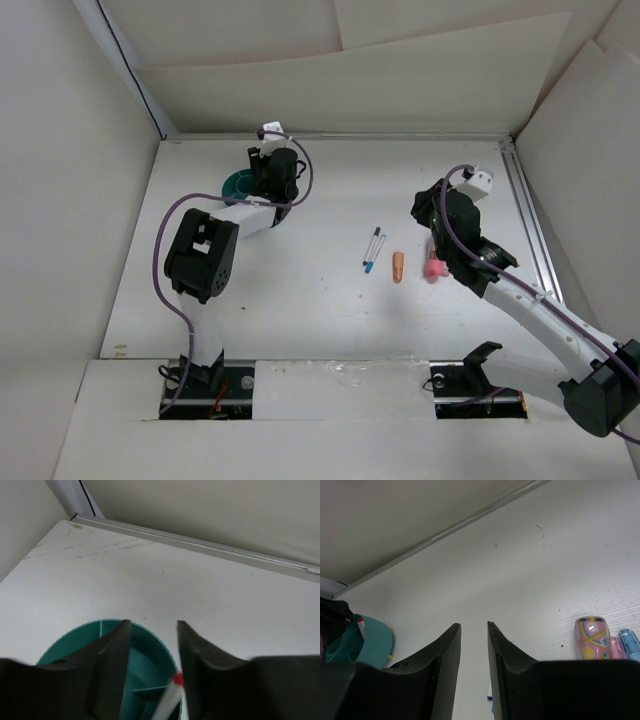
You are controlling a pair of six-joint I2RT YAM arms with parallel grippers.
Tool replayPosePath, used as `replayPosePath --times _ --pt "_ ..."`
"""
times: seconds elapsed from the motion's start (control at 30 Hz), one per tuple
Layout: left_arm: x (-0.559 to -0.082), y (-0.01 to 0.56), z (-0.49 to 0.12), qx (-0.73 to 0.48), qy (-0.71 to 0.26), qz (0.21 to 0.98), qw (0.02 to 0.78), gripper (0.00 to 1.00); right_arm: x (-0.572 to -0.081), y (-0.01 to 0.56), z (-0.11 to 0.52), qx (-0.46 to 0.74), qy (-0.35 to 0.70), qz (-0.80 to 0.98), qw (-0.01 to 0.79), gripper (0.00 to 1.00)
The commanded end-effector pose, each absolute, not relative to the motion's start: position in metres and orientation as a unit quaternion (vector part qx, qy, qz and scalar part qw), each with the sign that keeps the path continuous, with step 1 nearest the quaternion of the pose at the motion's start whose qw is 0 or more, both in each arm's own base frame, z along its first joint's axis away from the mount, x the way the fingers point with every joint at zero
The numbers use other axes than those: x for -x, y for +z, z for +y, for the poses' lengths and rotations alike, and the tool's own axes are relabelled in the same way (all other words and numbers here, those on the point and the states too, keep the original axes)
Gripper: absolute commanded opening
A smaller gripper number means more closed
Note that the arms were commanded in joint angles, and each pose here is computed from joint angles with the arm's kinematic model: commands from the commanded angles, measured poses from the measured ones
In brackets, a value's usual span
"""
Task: Sort the stationery into containers
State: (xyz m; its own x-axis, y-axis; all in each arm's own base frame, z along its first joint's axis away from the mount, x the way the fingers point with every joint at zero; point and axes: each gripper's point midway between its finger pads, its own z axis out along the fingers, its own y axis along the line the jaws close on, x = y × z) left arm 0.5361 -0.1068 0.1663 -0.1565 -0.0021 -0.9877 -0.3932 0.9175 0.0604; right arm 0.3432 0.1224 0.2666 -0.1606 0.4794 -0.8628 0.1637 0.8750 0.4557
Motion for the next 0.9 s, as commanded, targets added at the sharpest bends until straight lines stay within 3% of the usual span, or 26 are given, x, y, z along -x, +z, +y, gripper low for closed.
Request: replayPosePath --times 0.0,0.13,0.4,0.43,0.5,0.6,0.77,0.87 --pt "-0.535 0.205 -0.106 0.156 0.142 0.715 0.667 0.42 -0.345 0.281 0.122 -0.218 0.142 0.734 0.627 0.34" --pt "-0.532 0.227 -0.111 0.156 0.128 0.705 0.680 0.45 -0.347 0.278 0.122 -0.217 0.139 0.737 0.625 0.34" --pt "-0.524 0.284 -0.176 0.105 0.013 0.731 0.674 0.16 -0.347 0.278 0.121 -0.223 0.139 0.735 0.625 0.32" --pt "-0.516 0.274 -0.196 0.100 -0.019 0.752 0.652 0.11 -0.348 0.278 0.118 -0.227 0.136 0.734 0.626 0.13" --pt "-0.505 0.265 -0.231 0.065 -0.089 0.772 0.626 0.07 -0.348 0.278 0.116 -0.229 0.133 0.733 0.627 0.00" --pt "-0.471 0.227 -0.288 0.002 -0.166 0.802 0.574 0.00 -0.348 0.278 0.110 -0.243 0.131 0.728 0.628 0.00" --pt "-0.411 0.159 -0.377 -0.126 -0.202 0.839 0.489 0.00 -0.346 0.273 0.102 -0.262 0.123 0.726 0.624 0.00" --pt "-0.397 0.129 -0.398 -0.160 -0.183 0.859 0.451 0.00 -0.343 0.278 0.095 -0.274 0.123 0.717 0.629 0.10"
